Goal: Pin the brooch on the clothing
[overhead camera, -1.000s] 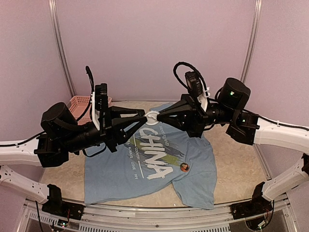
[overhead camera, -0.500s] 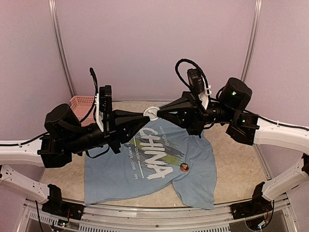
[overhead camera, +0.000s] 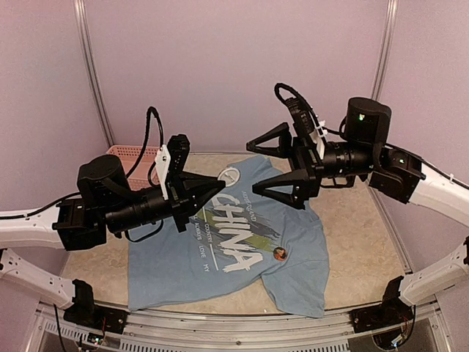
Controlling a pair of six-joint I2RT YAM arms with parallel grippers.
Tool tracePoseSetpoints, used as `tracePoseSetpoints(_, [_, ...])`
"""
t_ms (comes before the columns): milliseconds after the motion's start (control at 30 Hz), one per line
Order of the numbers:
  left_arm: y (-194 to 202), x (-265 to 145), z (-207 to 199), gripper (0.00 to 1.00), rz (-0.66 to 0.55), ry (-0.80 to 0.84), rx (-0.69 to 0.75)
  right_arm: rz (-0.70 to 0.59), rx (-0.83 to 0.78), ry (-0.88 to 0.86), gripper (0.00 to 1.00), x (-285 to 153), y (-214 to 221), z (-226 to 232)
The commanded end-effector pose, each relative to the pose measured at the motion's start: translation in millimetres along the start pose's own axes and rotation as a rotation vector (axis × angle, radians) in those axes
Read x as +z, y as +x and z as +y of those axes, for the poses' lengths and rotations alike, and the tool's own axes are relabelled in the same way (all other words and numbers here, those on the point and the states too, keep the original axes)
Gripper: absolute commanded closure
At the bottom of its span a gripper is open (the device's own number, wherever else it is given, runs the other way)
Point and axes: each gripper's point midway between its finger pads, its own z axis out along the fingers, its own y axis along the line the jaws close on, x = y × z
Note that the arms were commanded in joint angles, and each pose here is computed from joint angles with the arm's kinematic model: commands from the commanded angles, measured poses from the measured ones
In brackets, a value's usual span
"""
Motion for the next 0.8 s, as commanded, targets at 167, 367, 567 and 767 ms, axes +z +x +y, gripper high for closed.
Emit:
tracePoseSetpoints(167, [21,-3,-1,1.0,0.227,0.021,0.069,0.341,0.014,0.078,0.43,-23,17,-12])
tracePoseSetpoints(367, [17,1,-12,1.0,0.224,0.083,0.075,0.357,0.057,0.002,0.61,-5,31,-12])
tracePoseSetpoints(567, [16,0,-15,1.0,0.21,0.097,0.072,0.37,0.09,-0.036,0.6,8,47,-14])
tracePoseSetpoints(767, [16,0,-17,1.0,0.199,0.111,0.058,0.392,0.114,-0.053,0.7,15,60,-15])
